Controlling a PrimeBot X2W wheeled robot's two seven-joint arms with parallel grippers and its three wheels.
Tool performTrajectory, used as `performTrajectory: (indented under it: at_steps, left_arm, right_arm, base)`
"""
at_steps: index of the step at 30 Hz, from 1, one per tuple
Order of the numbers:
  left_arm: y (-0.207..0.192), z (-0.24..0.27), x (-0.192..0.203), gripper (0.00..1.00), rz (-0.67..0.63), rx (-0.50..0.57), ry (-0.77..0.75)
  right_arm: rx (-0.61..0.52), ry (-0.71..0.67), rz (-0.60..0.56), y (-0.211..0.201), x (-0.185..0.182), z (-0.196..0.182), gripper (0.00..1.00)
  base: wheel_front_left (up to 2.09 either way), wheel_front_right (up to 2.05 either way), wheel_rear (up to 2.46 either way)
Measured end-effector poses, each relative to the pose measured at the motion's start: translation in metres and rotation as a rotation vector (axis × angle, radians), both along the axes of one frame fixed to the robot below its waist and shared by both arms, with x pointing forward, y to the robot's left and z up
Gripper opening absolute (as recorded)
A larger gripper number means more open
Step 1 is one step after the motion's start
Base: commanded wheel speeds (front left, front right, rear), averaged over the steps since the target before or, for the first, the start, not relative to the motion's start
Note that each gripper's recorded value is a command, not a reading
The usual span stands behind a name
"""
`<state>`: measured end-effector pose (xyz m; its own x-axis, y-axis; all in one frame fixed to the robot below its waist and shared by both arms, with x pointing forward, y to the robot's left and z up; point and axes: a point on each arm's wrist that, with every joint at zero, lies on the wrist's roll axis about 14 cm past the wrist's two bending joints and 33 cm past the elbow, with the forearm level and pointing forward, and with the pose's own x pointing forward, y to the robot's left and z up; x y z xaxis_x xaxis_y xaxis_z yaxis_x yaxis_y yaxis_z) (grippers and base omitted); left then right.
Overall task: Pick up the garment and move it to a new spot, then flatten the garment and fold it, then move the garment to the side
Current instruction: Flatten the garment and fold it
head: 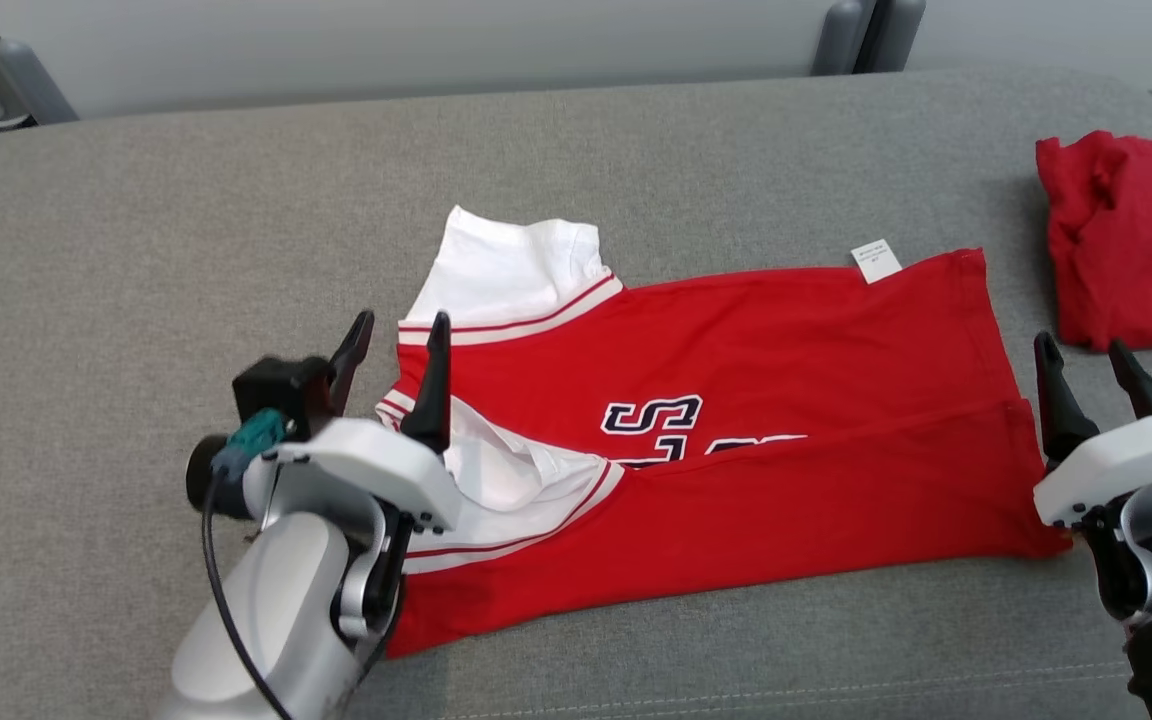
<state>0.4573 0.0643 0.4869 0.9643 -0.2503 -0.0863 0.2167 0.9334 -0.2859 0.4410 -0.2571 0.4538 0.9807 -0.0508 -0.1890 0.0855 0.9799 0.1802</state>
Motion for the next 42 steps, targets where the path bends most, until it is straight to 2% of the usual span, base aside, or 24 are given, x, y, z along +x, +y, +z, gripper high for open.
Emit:
performTrajectory:
  at_steps: [6, 12, 17, 21, 28, 34, 41, 42]
  left_arm:
    - [-0.015, -0.007, 0.049, 1.00, -0.057, 0.049, 0.041]
    - [-0.024, -0.030, 0.093, 1.00, -0.094, 0.110, 0.140]
    - [-0.035, -0.050, 0.122, 1.00, -0.125, 0.150, 0.216]
    - [-0.039, -0.074, 0.136, 1.00, -0.145, 0.215, 0.281]
    - [-0.048, -0.095, 0.158, 1.00, -0.163, 0.261, 0.331]
    - [-0.048, -0.123, 0.158, 1.00, -0.185, 0.310, 0.415]
    - [-0.049, -0.125, 0.166, 1.00, -0.209, 0.349, 0.416]
    - [-0.049, -0.126, 0.166, 0.97, -0.215, 0.354, 0.418]
  right_arm:
    - [-0.013, 0.030, 0.029, 0.008, 0.028, -0.012, 1.00]
    - [-0.005, 0.101, 0.047, 0.014, 0.037, -0.044, 1.00]
    - [-0.015, 0.116, 0.044, 0.009, 0.048, -0.057, 1.00]
    - [-0.023, 0.130, 0.044, 0.005, 0.052, -0.066, 1.00]
    - [-0.038, 0.142, 0.033, -0.005, 0.058, -0.077, 1.00]
    - [-0.047, 0.149, 0.020, -0.013, 0.056, -0.081, 1.00]
    - [-0.053, 0.150, 0.014, -0.016, 0.057, -0.083, 1.00]
    - [-0.054, 0.149, 0.015, -0.017, 0.058, -0.083, 1.00]
  base:
    - [0.00, 0.00, 0.00]
    - [0.00, 0.00, 0.00]
    - [0.00, 0.00, 0.00]
    - [0.00, 0.00, 0.00]
    - [0.00, 0.00, 0.00]
    - [0.00, 0.00, 0.00]
    - [0.00, 0.00, 0.00]
    - [0.00, 0.00, 0.00]
